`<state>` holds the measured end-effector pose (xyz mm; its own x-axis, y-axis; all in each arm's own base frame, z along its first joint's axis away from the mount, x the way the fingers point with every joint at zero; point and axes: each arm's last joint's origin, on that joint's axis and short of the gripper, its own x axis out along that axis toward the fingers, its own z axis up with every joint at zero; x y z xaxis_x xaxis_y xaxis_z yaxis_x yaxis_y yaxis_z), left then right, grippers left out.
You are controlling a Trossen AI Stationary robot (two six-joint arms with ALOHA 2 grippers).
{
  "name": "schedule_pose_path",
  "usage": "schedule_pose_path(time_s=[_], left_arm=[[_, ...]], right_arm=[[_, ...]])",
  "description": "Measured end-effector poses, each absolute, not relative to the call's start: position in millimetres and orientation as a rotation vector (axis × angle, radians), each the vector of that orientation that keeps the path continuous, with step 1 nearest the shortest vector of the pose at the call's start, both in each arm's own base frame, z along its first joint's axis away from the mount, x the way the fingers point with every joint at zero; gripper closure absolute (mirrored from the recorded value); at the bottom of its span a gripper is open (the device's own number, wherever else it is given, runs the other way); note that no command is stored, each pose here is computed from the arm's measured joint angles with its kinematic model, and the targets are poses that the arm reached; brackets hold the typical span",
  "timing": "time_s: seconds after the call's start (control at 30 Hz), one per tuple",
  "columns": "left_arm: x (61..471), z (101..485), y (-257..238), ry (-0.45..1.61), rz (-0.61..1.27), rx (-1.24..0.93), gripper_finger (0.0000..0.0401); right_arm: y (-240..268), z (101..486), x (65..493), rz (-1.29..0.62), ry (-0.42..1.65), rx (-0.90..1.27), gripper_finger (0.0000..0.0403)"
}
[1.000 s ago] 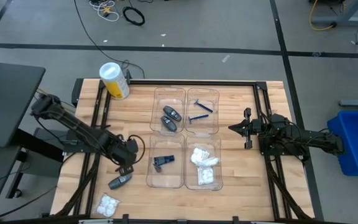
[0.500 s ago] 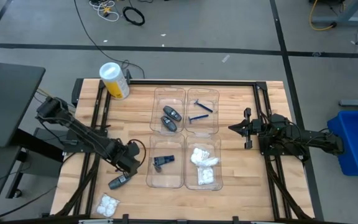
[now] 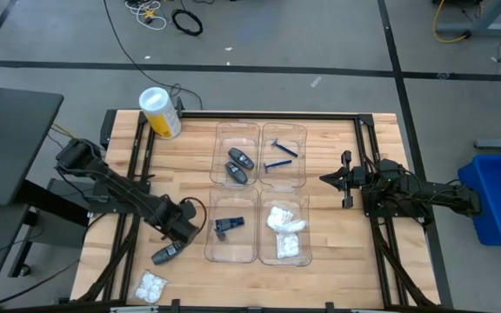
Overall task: Pick & Place Travel size toiletries
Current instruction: Put the razor into the top right transparent bin
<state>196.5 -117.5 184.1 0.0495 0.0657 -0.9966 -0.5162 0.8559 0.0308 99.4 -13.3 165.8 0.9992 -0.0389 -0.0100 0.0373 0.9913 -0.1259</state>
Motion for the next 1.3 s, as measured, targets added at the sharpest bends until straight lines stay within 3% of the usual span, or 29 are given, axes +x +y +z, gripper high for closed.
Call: schedule_pose_path(time_s=[0.27,0.93,1.3], left_arm=[[186,165,-112,1.528,0.455,-0.389,0.0180],[181,139,-109,1.467,0.443,-0.466,0.0177],[181,139,-108,1.464,0.434,-0.451,0.0244]], right_arm=[[-13,166,99,-0.038,0.012,-0.126,0.0389],[-13,166,99,-0.039,0.012,-0.126,0.0389],[-13,166,99,-0.039,0.012,-0.126,0.0389]])
